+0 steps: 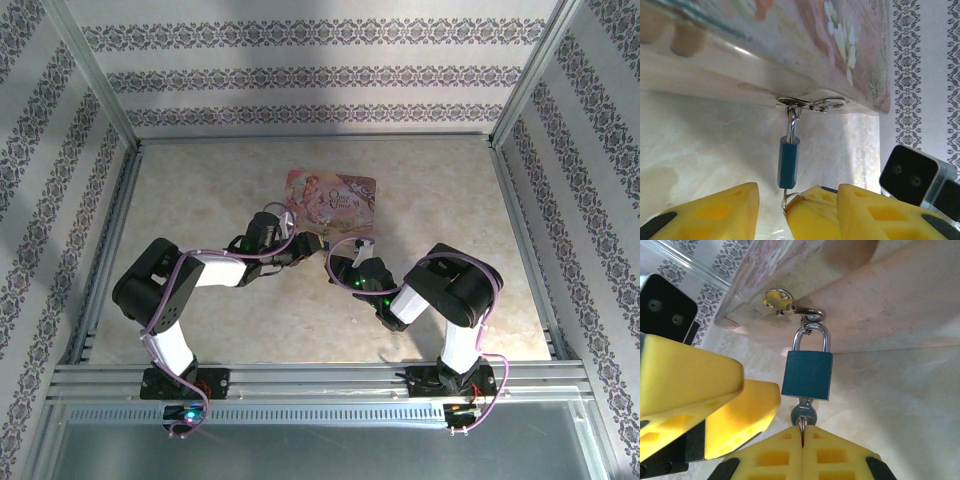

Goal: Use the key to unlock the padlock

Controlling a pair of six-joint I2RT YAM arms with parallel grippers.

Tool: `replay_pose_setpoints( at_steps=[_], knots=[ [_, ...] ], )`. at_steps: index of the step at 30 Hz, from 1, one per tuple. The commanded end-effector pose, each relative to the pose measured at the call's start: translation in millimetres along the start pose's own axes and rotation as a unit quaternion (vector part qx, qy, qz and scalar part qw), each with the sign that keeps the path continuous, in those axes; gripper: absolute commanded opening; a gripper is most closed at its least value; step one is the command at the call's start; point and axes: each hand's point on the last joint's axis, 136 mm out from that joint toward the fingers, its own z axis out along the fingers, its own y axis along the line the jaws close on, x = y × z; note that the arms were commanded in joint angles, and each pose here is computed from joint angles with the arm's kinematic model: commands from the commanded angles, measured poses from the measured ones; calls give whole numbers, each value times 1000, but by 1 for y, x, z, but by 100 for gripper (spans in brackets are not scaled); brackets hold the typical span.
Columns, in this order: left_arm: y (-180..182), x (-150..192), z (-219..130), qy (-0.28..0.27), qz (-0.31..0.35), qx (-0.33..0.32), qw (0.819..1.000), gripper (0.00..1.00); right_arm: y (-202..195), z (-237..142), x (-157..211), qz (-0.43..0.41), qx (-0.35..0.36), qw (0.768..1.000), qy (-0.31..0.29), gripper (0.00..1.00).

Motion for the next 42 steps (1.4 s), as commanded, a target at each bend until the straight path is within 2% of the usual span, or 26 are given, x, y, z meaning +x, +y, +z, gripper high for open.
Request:
replay_pose_setpoints(
  at_steps=[1,17,38,42],
  knots=[
    [-15,-3,8,-2,18,19,1000,44,8,-3,-6,-4,-9,1000,-15,0],
    [-5,-4,26,6,18,-7,1000,38,8,-4,-6,-6,-8,1000,-17,0],
    [-11,-4,32,9,28,-8,1000,10,13,-6,-13,-7,-16,1000,-24,0],
    [-20,-6,28,2,29,-1,1000,8,6,-17,-13,-20,-3,1000,-23,13]
  ],
)
